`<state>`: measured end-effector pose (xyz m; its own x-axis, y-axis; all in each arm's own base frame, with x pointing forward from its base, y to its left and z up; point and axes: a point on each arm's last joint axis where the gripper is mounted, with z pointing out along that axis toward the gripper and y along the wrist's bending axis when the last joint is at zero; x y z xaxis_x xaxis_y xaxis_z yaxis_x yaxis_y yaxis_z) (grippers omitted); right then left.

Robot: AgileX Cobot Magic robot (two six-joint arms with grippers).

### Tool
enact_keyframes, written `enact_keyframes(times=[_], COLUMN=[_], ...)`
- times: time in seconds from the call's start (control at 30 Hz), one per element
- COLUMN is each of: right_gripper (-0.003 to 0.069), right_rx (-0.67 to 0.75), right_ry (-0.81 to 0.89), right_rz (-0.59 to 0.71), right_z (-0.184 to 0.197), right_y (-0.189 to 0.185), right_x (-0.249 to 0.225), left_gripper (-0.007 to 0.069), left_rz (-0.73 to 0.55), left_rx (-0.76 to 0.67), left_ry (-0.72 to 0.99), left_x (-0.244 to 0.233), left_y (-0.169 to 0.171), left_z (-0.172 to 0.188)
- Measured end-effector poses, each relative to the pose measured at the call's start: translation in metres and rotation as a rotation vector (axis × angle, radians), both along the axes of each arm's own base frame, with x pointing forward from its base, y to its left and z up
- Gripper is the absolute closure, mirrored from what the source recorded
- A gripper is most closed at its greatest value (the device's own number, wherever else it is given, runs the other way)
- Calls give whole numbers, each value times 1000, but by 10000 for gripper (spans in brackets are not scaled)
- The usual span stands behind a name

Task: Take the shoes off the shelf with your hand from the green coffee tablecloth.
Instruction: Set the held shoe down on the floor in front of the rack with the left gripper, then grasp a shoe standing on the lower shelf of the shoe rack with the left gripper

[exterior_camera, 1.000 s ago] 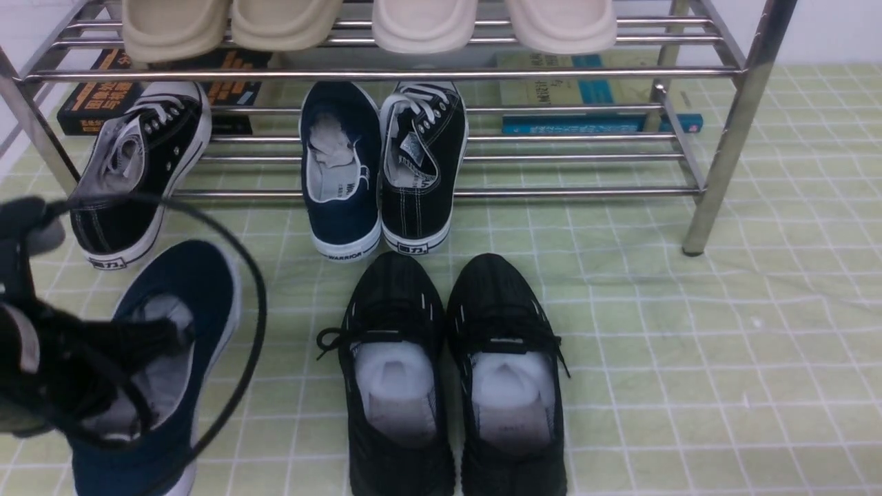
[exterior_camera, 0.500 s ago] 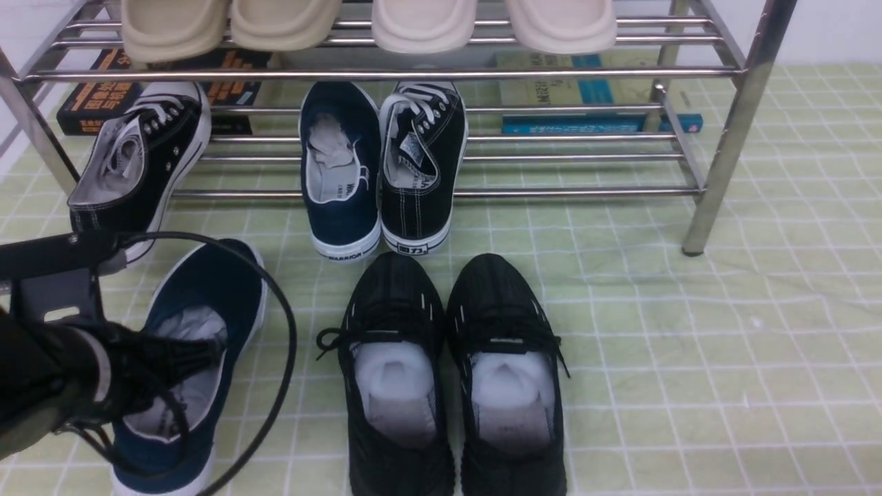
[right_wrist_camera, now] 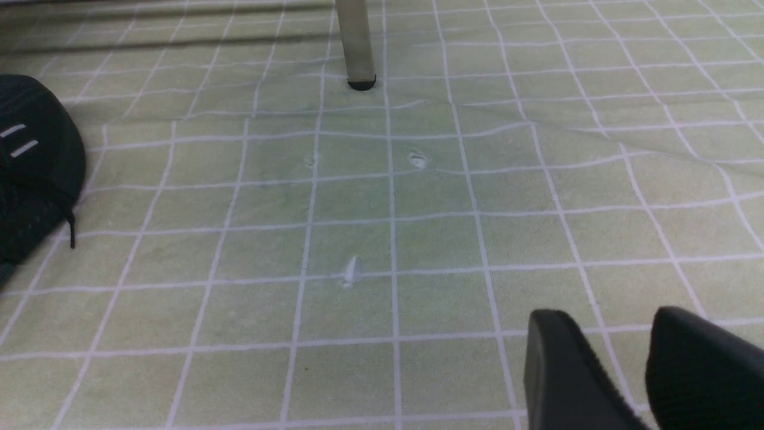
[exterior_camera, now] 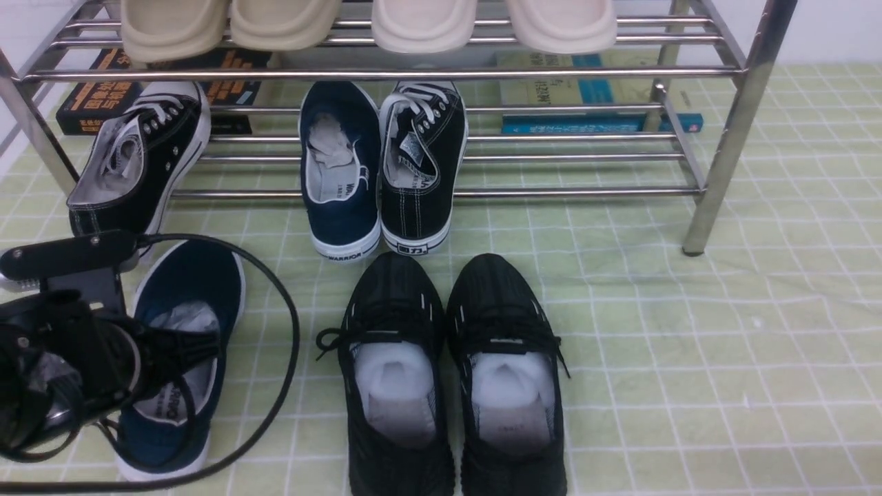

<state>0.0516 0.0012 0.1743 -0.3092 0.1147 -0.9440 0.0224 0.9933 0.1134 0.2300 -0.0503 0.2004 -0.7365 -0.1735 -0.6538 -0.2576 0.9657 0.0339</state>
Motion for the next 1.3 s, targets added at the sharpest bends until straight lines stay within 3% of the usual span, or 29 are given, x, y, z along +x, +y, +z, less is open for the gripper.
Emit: enact_keyframes(times=[0.43, 0.63, 0.77, 0.93, 1.13, 1.3], right_gripper=[420, 420, 420, 420, 420, 420], right_rx=[0, 0, 0, 0, 0, 0], right_ry=[0, 0, 0, 0, 0, 0], right_rz=[0, 0, 0, 0, 0, 0], right_z=[0, 0, 0, 0, 0, 0], right_y=[0, 0, 0, 0, 0, 0], right_x=[0, 0, 0, 0, 0, 0], left_gripper=[567, 455, 331, 255, 253, 377], left_rz=[-4, 14, 86, 115, 42, -85], left_rx=[28, 50, 89, 123, -21, -173], left_ry=[74, 78, 60, 89, 142, 86], left_x=[8, 9, 8, 5, 8, 20], left_y=[-3, -1, 5, 9, -7, -27], left_z=[-23, -22, -6, 25, 62, 103])
